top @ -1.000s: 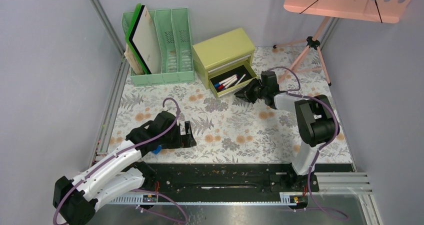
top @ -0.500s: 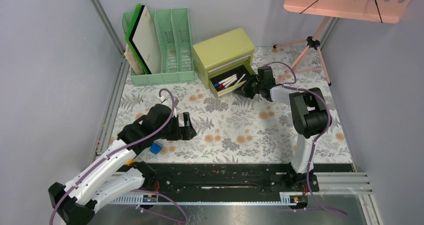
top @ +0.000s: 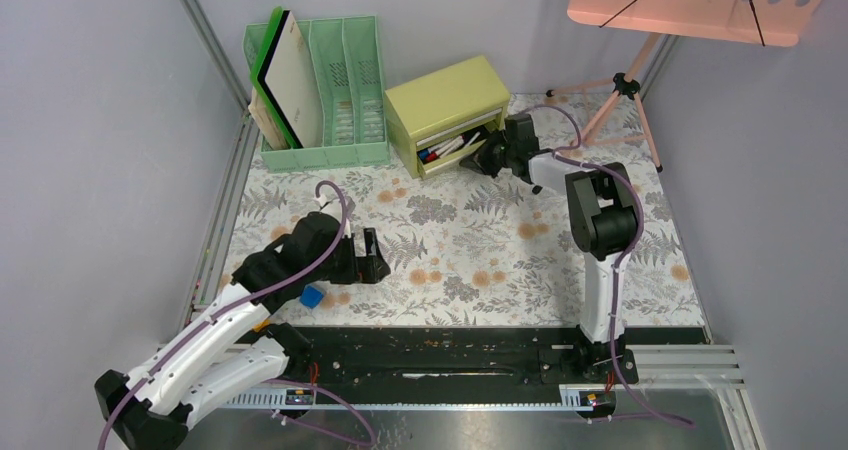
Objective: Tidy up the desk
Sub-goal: Close the drawer in the storage box.
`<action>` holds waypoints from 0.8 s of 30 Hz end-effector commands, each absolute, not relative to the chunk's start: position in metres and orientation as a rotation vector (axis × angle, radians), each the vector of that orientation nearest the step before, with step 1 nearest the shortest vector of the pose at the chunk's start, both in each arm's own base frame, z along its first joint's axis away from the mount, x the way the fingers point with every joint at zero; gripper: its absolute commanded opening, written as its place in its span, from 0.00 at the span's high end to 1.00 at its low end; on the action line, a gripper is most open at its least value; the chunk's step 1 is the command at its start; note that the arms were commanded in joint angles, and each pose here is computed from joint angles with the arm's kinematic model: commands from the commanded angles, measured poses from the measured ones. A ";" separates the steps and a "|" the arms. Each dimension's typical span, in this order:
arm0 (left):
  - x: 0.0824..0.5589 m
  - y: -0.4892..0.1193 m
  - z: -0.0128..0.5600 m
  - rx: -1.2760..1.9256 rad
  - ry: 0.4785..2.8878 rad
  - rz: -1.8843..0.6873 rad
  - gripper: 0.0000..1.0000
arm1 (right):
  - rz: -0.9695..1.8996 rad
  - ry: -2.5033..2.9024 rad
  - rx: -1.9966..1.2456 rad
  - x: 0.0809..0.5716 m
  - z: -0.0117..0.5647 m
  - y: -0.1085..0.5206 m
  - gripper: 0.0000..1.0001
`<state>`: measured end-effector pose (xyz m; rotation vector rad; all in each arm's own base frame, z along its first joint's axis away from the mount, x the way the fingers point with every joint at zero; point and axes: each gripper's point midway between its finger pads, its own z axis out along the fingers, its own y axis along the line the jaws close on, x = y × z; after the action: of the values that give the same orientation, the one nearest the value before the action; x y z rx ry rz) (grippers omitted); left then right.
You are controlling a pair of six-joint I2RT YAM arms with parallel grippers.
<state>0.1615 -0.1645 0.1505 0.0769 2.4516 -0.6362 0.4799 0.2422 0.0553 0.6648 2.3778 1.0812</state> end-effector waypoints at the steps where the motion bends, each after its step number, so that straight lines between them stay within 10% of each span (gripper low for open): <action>1: 0.167 -0.164 0.145 0.080 2.435 -0.616 0.01 | 1.115 2.300 0.612 0.504 0.076 0.269 0.96; 24: 0.163 -0.166 0.136 0.074 2.454 -0.636 0.01 | 1.425 1.957 0.755 0.534 0.093 0.328 0.93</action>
<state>0.1597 -0.1630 0.1320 0.0729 2.4915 -0.6113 0.5122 0.3170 0.0577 0.7436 2.1712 1.2777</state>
